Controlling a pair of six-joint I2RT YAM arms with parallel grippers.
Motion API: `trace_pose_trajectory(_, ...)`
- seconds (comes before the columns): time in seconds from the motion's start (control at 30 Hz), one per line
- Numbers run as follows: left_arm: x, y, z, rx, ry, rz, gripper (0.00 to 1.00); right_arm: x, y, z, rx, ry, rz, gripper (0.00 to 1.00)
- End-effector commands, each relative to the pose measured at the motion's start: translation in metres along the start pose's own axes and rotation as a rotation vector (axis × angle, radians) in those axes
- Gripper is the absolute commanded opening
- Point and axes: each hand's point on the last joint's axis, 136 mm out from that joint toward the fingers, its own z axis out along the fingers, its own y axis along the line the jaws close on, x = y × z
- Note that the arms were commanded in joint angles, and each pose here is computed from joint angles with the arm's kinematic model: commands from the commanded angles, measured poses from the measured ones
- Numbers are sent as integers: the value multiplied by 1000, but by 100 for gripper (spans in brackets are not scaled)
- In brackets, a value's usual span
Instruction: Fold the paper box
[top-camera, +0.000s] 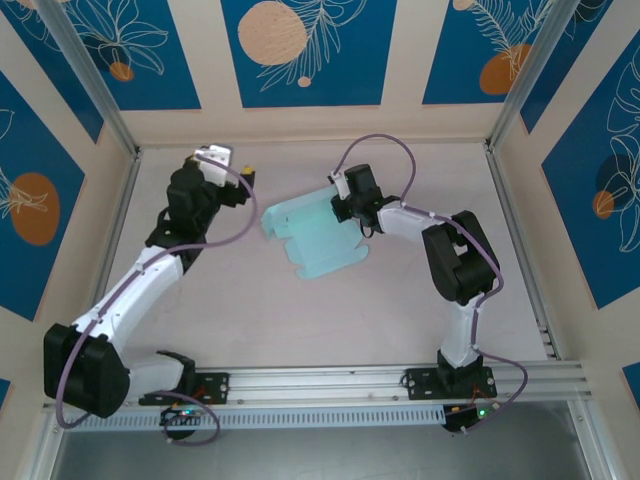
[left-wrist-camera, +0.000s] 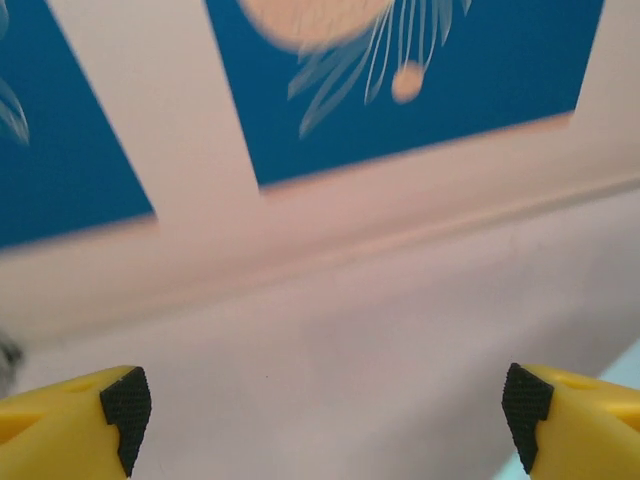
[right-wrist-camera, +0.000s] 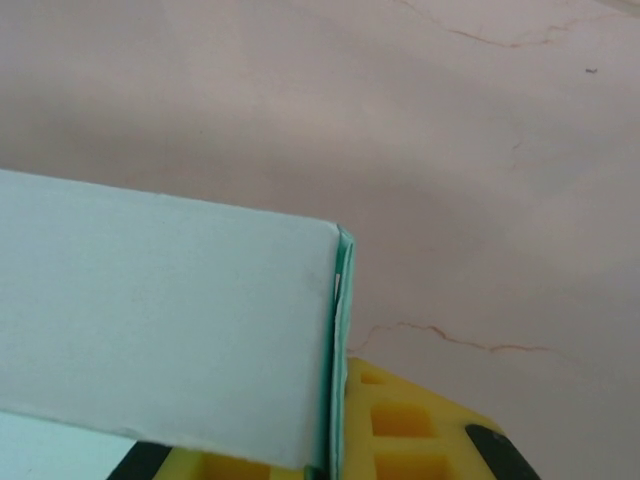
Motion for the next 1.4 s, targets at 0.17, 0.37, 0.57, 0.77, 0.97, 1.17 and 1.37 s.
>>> trace_pose_trajectory(0.17,99,-40,16,199,368,-316,94,27,-4,-25,125,122,136,3)
trace_pose_trajectory(0.37,119,-52,36,245,414,-347,100,42,8,-32,148,159,153,3)
trace_pose_trajectory(0.57,145,-59,53,245,463,-413,95,43,15,-32,153,135,141,3)
trace_pose_trajectory(0.77,167,-56,57,202,515,-421,89,43,20,-30,152,117,141,3)
trace_pose_trajectory(0.97,180,-51,62,158,528,-406,89,44,23,-28,148,101,140,3)
trace_pose_trajectory(1.17,189,-65,65,170,553,-366,89,44,24,-26,148,103,145,3)
trace_pose_trajectory(1.37,188,-78,75,193,545,-362,86,46,28,-22,133,107,152,3)
